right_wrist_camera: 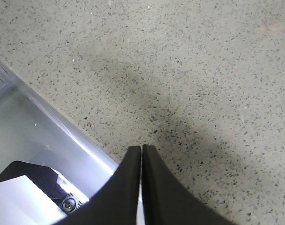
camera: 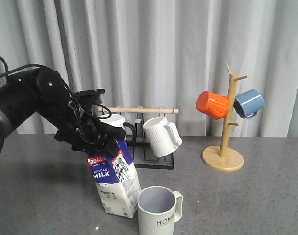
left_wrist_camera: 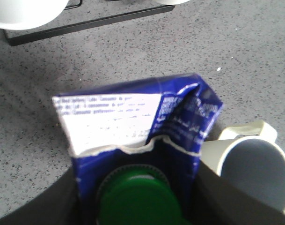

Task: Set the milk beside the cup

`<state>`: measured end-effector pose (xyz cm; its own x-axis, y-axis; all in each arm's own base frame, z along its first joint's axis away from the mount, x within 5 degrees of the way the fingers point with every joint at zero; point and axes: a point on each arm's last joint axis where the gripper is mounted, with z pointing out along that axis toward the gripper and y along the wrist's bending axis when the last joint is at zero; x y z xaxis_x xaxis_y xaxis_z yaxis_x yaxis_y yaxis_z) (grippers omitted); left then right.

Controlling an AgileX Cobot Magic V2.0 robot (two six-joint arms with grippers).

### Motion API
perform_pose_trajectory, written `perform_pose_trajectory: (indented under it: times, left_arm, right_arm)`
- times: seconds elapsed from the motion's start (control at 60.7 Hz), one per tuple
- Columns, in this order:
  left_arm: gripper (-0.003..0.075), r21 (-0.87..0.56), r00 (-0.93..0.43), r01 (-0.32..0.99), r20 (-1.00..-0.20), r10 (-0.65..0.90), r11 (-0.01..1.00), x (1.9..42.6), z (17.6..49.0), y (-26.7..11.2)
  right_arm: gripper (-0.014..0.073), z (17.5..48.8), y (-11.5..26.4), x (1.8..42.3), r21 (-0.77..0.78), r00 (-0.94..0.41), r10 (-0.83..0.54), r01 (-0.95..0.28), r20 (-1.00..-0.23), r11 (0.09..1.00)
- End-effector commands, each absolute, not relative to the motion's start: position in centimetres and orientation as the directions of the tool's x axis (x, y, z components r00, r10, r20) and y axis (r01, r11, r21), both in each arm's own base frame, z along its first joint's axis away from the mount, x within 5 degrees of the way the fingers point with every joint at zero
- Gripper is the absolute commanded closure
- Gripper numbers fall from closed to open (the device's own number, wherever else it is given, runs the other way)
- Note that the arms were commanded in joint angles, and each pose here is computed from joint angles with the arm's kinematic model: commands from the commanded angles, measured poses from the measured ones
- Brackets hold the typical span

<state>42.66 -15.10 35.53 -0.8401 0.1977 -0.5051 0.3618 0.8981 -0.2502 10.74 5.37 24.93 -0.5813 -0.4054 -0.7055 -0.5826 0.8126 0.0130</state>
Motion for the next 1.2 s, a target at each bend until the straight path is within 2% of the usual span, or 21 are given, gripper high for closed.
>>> perform_pose_trajectory:
  times: [0.0,0.115,0.247,0.626,0.873,0.956,1.054,1.186]
  left_arm:
    - [0.0348,-0.273,-0.784,0.391,-0.599,0.163,0.879,40.4,40.1,-14.9]
    - [0.0239,-0.271,-0.771,0.396,-0.617,0.158,0.877,39.7,41.1,-14.7]
    - [0.0181,-0.267,-0.76,0.401,-0.631,0.155,0.877,39.3,41.8,-14.5]
    - [0.0176,-0.292,-0.757,0.408,-0.638,0.142,0.865,38.8,42.5,-14.6]
    - [0.0181,-0.281,-0.708,0.429,-0.695,0.126,0.859,36.4,45.6,-13.9]
    - [0.0217,-0.272,-0.679,0.442,-0.724,0.121,0.855,35.1,47.1,-13.5]
    - [0.0313,-0.256,-0.638,0.461,-0.762,0.117,0.85,33.3,49.0,-12.9]
    - [0.055,-0.2,-0.56,0.5,-0.817,0.138,0.843,30.5,51.6,-12.0]
  right_arm:
    - [0.06,26.1,5.4,11.3,0.0,-0.541,-0.369,-0.563,-0.756,0.826]
    - [0.06,26.1,5.4,11.3,0.001,-0.542,-0.368,-0.563,-0.756,0.827]
    - [0.06,26.1,5.4,11.3,0.002,-0.543,-0.368,-0.563,-0.755,0.827]
    - [0.06,26.0,5.4,11.3,0.004,-0.545,-0.368,-0.563,-0.754,0.826]
    - [0.06,26.3,5.4,11.5,-0.004,-0.527,-0.347,-0.545,-0.776,0.838]
    - [0.06,26.6,5.3,11.8,0.005,-0.516,-0.305,-0.515,-0.8,0.857]
    - [0.06,27.1,5.2,12.3,0.011,-0.484,-0.248,-0.47,-0.839,0.882]
    - [0.06,28.3,4.9,13.2,0.047,-0.398,-0.117,-0.378,-0.91,0.924]
